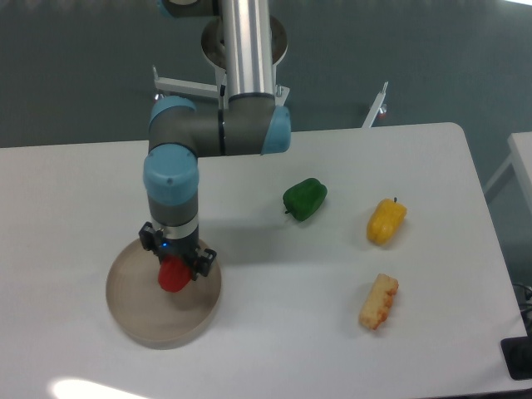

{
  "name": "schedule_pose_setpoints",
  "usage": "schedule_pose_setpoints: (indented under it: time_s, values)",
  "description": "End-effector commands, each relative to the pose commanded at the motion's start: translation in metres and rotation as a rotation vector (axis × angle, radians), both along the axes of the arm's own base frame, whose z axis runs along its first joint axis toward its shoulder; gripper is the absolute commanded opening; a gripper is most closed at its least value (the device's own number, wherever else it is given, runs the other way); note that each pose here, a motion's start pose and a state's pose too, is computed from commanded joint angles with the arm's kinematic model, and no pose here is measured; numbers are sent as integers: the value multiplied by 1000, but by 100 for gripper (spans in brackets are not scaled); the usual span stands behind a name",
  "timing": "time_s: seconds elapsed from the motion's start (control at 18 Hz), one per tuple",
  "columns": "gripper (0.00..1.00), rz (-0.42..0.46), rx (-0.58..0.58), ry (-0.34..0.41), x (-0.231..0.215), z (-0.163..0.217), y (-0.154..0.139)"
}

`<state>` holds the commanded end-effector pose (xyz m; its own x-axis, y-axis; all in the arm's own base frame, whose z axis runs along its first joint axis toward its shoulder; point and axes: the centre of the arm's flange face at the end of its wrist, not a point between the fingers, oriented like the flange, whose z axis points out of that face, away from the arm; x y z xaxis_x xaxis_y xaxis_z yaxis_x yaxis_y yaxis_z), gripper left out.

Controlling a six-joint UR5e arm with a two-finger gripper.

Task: Pick up the red pepper from the plate

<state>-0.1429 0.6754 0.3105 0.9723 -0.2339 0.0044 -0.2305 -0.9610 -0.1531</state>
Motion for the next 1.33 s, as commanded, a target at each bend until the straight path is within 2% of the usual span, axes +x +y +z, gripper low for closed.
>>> schedule_pose_setpoints:
  time_s: [0.22,0.39,0.56,0.78,1.33]
  values:
    - [60,-58,-21,8,-66,34,-21]
    - [60,-89,-18,25,-113,45,-34]
    - [60,-150,-62,92,-161,48,-55]
    - [60,-186,-51,104,-212,52,-79]
    - [60,-190,-29,86,-223,51,-83]
